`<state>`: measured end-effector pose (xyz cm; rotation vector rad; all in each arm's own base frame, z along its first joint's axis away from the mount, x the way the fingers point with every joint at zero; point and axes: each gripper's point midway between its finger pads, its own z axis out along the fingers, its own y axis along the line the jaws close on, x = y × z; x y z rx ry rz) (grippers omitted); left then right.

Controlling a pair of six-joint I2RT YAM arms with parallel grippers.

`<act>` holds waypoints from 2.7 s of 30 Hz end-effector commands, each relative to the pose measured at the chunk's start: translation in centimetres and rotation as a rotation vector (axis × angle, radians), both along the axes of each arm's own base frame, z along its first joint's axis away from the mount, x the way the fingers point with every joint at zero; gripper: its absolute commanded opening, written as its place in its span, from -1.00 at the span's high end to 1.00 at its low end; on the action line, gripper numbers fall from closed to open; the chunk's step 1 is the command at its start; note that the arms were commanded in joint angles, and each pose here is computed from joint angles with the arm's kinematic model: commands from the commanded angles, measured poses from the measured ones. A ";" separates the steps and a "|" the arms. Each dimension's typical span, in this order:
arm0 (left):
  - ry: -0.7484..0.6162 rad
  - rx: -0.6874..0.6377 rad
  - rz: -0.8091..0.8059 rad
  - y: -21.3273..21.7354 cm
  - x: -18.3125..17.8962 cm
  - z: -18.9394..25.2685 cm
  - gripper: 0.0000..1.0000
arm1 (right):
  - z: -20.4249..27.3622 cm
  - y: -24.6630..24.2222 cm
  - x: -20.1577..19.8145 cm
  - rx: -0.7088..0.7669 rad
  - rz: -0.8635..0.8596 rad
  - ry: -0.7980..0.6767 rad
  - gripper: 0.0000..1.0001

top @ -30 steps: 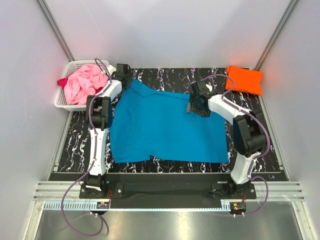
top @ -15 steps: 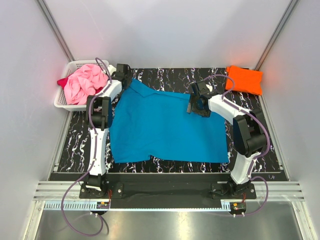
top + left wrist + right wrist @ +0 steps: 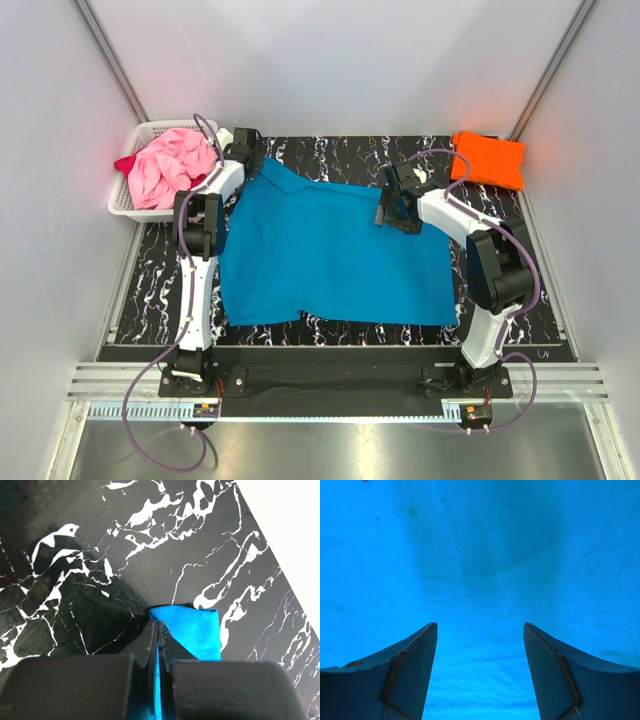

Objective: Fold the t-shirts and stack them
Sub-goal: Flatten the tshirt out

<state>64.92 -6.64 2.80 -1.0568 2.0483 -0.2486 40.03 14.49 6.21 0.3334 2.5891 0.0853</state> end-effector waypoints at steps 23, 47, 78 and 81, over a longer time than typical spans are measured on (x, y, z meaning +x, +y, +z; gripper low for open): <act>-0.243 0.090 -0.108 -0.5 -0.3 11.2 1.00 | 0.9 -6.3 2.6 -0.023 -0.215 -0.044 -0.58; -0.206 0.111 -0.197 -1.6 -4.1 12.7 1.00 | -0.8 -14.6 12.0 -0.012 -0.404 -0.077 -0.52; -0.187 0.095 -0.218 -2.0 -4.3 12.5 1.00 | -2.0 -16.2 12.9 -0.059 -0.406 -0.073 0.03; -0.182 0.097 -0.218 -1.9 -4.4 12.4 1.00 | -2.2 -16.4 12.8 -0.061 -0.411 -0.069 0.03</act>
